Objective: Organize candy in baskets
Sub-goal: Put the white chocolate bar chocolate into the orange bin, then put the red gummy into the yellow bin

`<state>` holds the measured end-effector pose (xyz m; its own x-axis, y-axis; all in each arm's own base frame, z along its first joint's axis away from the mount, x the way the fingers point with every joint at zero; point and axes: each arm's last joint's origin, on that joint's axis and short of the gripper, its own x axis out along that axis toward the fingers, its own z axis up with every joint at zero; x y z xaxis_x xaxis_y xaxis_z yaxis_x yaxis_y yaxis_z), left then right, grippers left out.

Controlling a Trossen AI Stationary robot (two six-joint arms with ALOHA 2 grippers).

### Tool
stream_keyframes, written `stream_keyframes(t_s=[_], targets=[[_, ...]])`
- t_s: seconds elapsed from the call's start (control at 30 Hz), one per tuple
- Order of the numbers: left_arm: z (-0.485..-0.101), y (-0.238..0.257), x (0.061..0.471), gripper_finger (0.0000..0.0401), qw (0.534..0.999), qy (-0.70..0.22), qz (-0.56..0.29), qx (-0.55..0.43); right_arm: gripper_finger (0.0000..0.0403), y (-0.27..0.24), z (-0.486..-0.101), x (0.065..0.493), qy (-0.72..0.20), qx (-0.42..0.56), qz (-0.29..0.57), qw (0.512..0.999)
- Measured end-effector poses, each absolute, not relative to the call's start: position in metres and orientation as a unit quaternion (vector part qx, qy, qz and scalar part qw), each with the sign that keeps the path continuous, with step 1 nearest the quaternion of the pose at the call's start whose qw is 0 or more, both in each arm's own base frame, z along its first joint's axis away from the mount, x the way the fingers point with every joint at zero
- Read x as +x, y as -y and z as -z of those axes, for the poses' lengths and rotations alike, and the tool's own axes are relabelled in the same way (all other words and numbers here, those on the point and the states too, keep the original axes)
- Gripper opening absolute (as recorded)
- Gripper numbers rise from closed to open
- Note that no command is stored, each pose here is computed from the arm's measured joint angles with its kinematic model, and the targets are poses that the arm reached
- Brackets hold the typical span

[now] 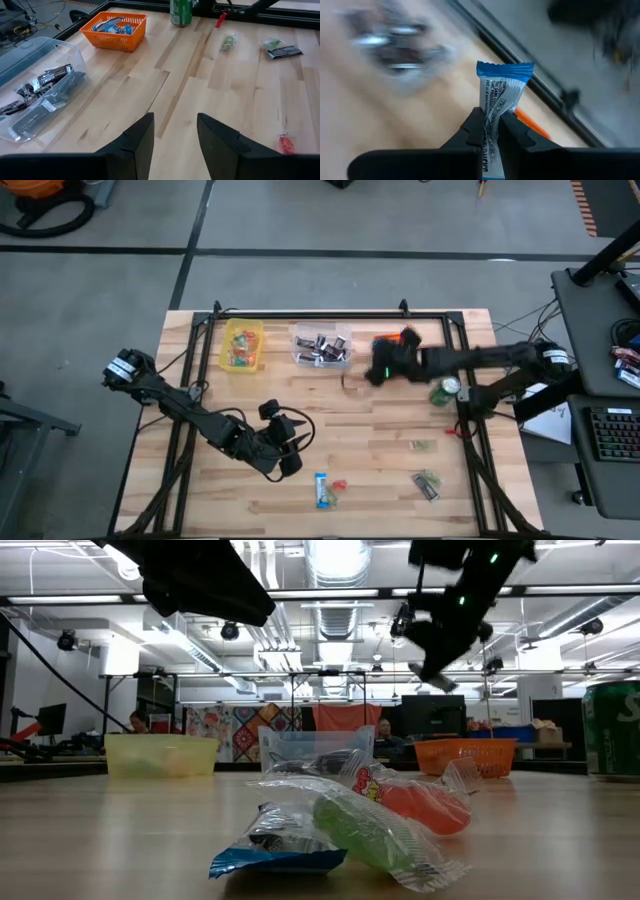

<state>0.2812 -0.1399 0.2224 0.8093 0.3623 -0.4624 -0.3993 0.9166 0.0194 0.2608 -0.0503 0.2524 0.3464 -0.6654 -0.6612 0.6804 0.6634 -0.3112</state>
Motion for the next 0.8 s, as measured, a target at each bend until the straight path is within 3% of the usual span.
stream_keyframes(t_s=[0.2, 0.33, 0.57, 0.8], targets=[[-0.222, 0.140, 0.281, 0.0132, 0.950, -0.235, -0.201, -0.039, 0.0059, 0.125, -0.231, 0.242, -0.445, 0.155, 0.403, 0.784], [-0.222, 0.140, 0.281, 0.0132, 0.950, -0.236, -0.200, -0.036, 0.0104, 0.147, -0.214, 0.237, -0.469, 0.187, 0.408, 0.760], [-0.222, 0.140, 0.281, 0.0132, 0.950, -0.236, -0.201, -0.039, 0.0165, 0.152, -0.203, 0.241, -0.487, 0.188, 0.405, 0.751], [-0.221, 0.141, 0.281, 0.0132, 0.949, -0.242, -0.188, -0.070, 0.0179, 0.134, -0.232, 0.241, -0.457, 0.208, 0.349, 0.791]])
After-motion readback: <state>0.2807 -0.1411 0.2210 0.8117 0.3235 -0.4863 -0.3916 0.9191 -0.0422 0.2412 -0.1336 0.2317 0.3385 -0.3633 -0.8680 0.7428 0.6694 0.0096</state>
